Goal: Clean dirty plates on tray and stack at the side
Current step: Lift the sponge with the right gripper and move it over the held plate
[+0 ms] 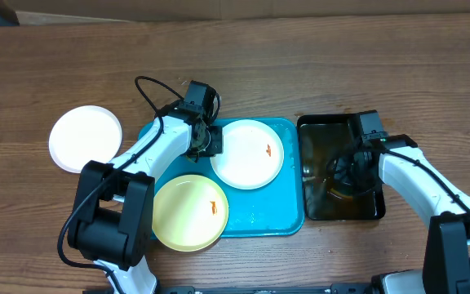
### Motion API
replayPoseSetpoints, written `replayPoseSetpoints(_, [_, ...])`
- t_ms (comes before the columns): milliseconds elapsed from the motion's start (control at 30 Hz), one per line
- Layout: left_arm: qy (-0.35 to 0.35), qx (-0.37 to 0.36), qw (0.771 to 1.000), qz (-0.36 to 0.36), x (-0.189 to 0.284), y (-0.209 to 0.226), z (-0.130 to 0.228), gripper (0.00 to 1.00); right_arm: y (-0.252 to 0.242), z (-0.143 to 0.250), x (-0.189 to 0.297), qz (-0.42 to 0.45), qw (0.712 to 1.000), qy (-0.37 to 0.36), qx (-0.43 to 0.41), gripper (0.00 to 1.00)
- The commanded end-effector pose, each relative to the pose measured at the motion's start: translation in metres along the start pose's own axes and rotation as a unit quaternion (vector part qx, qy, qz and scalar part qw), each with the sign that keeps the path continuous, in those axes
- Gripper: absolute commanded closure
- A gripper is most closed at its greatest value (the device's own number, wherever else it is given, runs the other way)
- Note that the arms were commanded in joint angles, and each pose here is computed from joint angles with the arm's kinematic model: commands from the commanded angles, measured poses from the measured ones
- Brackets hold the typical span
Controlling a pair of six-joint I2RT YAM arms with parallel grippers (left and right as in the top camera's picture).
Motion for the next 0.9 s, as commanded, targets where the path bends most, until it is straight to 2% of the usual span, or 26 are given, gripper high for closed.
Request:
replayPoseSetpoints(0, [-0.002, 0.000, 1.000, -0.004, -0.001, 0.001, -0.004, 0.92, 0.001, 0.000, 0.002, -0.002, 1.000, -0.003, 0.007, 0.96])
replayPoseSetpoints(67, [-0.002, 0.000, 1.000, -0.003, -0.001, 0.001, -0.004, 0.96, 0.004, -0.004, 0.008, -0.004, 1.000, -0.006, 0.020, 0.96])
replayPoseSetpoints(333, [-0.002, 0.000, 1.000, -0.003, -0.001, 0.001, -0.004, 0.94, 0.010, -0.027, 0.054, 0.020, 0.999, -0.021, 0.033, 0.96])
replayPoseSetpoints(400, [-0.002, 0.000, 1.000, -0.003, -0.001, 0.000, -0.004, 0.90, 0.010, -0.029, 0.064, 0.025, 0.999, -0.021, 0.033, 0.96])
replayPoseSetpoints(467, [-0.005, 0.000, 1.000, -0.003, -0.001, 0.000, -0.005, 0.78, 0.010, -0.029, 0.069, 0.027, 0.999, -0.016, 0.040, 0.96])
replayPoseSetpoints(533, [-0.007, 0.000, 1.000, -0.002, -0.001, 0.000, -0.006, 0.70, 0.010, -0.025, 0.070, 0.031, 0.998, -0.008, 0.052, 0.96])
replayPoseSetpoints(867, [-0.003, 0.001, 1.000, -0.002, -0.001, 0.000, -0.004, 0.70, 0.007, -0.020, 0.069, 0.039, 0.996, 0.007, 0.074, 0.96])
Point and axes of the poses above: each gripper's point midway between its finger pads, its own x axis back along the fingers, its own y axis along the line the jaws close on, z = x × y, the point moved 6 cm from there along x, back along the fingers, and after that the axes turned 4 degrees about -x, right-handed, at the moved point
